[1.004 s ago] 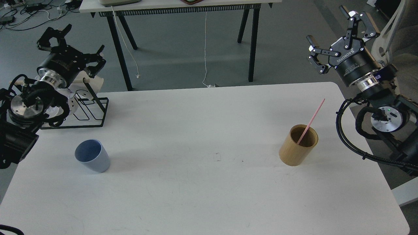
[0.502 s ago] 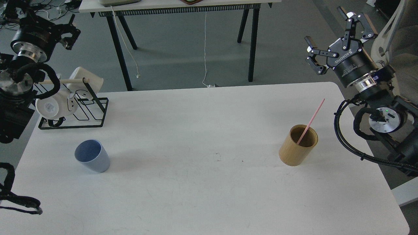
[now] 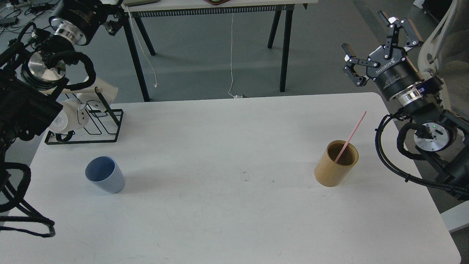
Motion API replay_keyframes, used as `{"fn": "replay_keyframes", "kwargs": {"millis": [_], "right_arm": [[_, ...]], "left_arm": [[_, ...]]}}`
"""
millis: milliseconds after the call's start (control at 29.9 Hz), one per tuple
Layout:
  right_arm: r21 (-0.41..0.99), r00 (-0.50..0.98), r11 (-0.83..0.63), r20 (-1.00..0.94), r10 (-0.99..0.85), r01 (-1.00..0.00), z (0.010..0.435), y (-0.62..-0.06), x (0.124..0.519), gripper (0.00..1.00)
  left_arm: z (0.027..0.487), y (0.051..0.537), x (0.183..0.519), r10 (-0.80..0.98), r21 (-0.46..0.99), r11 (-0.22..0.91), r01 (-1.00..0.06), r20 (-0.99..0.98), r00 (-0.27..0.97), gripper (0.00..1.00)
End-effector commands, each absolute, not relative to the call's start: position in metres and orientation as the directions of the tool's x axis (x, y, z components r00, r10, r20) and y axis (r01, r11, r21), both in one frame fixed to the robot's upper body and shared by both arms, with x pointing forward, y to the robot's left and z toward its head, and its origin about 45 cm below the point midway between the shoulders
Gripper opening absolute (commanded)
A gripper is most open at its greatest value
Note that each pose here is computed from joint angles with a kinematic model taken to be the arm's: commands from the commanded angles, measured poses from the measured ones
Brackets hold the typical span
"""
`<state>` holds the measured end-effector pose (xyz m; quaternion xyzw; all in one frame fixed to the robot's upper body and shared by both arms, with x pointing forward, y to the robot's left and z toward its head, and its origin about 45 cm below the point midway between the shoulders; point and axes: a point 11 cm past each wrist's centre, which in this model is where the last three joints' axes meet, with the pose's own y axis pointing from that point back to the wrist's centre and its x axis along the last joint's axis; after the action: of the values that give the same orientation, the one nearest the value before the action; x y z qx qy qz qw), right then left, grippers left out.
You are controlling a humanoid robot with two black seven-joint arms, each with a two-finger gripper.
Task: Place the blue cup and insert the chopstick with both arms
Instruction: 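Move the left gripper down toward the blue cup on the table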
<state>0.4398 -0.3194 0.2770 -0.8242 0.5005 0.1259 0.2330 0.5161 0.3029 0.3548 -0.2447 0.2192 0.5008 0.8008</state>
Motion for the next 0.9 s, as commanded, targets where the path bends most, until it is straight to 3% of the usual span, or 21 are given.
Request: {"fn": "replay_keyframes", "kwargs": {"millis": [0,268,536,703,870], "right_arm": [[-0.258,0.467,-0.390,-0.441,-0.767,-0.884,0.277,-0.320,0.440,0.99],[-0.251,0.461,-0.388,-0.445,-0.768,-0.887,0.273,-0.320,0.438,0.99],[-0.238,0.447,-0.379,-0.448,-0.775,-0.895,0.267,-0.325,0.437,0.99],[-0.236,0.445,-0.378,-0.449,-0.775,-0.895,0.266,-0.325,0.437,0.99],[-0.231,0.443,-0.377,-0.452,-0.775,-0.897,0.264,-0.325,0.436,0.99]], "left_arm": [[0.382,0.287,0.495,0.712,-0.183,0.514,-0.838,-0.455,0.536,1.00],[0.402,0.322,0.447,0.784,-0.132,0.620,-0.773,0.062,0.618,1.00],[0.395,0.331,0.383,0.554,0.023,0.761,-0.648,0.495,0.669,1.00],[0.352,0.340,0.359,0.344,0.267,0.752,-0.603,0.622,0.704,1.00],[0.315,0.360,0.351,0.369,0.301,0.677,-0.672,0.651,0.663,1.00]]}}
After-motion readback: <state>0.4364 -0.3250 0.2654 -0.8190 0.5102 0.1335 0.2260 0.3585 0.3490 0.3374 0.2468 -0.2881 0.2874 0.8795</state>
